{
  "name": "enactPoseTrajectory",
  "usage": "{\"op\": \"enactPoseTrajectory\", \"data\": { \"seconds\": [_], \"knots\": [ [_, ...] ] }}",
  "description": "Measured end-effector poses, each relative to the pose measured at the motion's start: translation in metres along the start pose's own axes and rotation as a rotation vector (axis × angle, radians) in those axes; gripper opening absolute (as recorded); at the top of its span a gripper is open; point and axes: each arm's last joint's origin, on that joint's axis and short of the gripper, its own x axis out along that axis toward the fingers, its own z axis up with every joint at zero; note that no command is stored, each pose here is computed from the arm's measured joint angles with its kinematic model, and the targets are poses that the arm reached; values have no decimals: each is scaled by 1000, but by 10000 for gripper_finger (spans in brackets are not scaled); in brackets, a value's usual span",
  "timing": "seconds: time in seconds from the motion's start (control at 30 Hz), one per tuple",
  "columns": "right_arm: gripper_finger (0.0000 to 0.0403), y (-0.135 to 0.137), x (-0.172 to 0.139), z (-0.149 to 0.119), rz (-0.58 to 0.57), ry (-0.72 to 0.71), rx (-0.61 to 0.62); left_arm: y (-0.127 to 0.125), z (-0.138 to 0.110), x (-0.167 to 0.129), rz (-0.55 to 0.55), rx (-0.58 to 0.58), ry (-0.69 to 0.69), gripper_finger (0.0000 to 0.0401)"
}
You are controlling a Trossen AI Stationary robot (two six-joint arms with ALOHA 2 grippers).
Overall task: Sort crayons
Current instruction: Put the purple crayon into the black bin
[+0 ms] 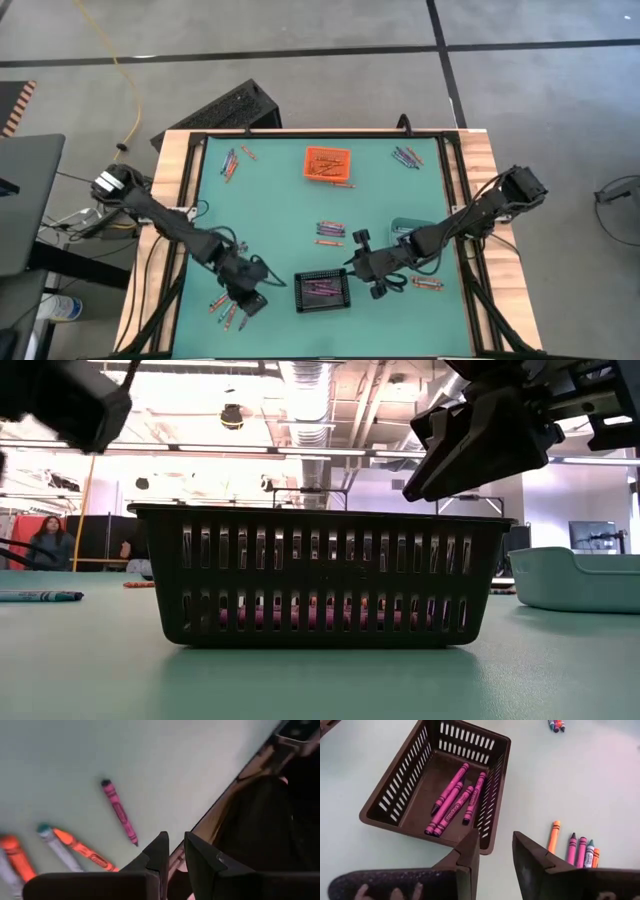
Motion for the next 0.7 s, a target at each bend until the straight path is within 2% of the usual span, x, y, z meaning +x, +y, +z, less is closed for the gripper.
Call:
{"op": "enactPoseTrajectory", "data": {
  "seconds": [0.2, 0.3, 0.5, 0.7],
  "knots": [
    [111, 0, 0, 0, 1, 1, 21, 1, -15, 20, 29, -84, 32, 47],
    [111, 0, 0, 0, 1, 0, 21, -2, -16, 22, 0, -74, -6, 47],
    [111, 0, 0, 0, 0, -3, 22, 0, -11, 23, 18, -14, -131, 47],
    [111, -1, 0, 0, -2, 2, 23, 2, -7, 22, 32, -63, -148, 53]
  ]
}}
